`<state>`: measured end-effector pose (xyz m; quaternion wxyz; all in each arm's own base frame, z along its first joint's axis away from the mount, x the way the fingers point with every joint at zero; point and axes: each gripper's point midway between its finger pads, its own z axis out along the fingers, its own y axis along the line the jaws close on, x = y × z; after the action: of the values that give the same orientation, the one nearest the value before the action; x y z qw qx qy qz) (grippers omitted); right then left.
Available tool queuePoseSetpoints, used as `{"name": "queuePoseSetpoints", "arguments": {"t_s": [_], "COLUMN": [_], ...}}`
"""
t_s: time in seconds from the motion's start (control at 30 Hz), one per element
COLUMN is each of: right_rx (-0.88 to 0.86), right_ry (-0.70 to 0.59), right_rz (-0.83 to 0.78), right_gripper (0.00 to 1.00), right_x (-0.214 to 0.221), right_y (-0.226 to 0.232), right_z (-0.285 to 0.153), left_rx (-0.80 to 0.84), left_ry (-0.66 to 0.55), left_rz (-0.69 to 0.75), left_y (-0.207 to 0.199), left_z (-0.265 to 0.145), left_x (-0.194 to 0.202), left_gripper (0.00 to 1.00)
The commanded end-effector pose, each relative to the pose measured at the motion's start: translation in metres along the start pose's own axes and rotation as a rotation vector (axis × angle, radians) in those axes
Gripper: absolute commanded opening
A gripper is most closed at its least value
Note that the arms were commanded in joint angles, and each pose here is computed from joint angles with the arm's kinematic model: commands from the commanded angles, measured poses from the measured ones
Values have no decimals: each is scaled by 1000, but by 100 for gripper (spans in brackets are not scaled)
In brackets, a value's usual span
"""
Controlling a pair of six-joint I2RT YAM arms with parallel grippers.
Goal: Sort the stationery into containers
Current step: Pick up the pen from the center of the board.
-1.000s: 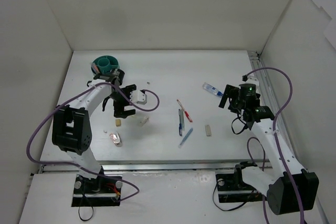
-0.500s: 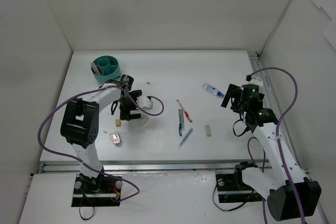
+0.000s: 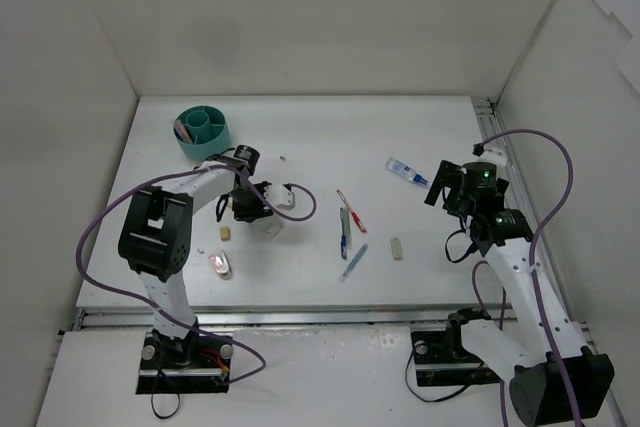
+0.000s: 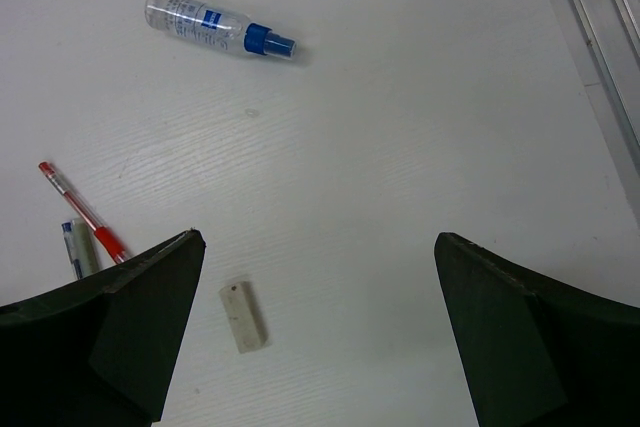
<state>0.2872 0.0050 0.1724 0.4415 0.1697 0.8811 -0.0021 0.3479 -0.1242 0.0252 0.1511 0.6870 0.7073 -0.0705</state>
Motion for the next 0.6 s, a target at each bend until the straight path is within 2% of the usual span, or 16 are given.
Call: {"name": "queuePoseSetpoints", "arguments": {"t_s": [0.0,0.07,0.23,0.33,0.43,0.57], "right_rx": [11,15,25,26,14,17], "right_ry": [-93,-103,-116,-129,-136,-136], "right_rz": [34,36,47,55,55,52], "right_gripper": [98,98,98,98,98,98], "right_x": [-30,-30,-31,-34,-35,-34], "right_y": [-1,-2,-5,-6,-4,-5], "right_z": [-12,-15,-18,-20,-23,-22], "left_rx": [-24,-24,-21,-58,-98,-246], "left_ry": [-49,-50,-61,-101,-203,-327], "left_rz": [2,4,3,-39,-77,-201], "left_y": [12,12,15,30,50,100], "left_z": [-6,-6,-7,-18,-43,-101], "left_x": [-13,-13,-17,-27,-48,-64], "left_gripper": [30,26,0,0,0,0]}}
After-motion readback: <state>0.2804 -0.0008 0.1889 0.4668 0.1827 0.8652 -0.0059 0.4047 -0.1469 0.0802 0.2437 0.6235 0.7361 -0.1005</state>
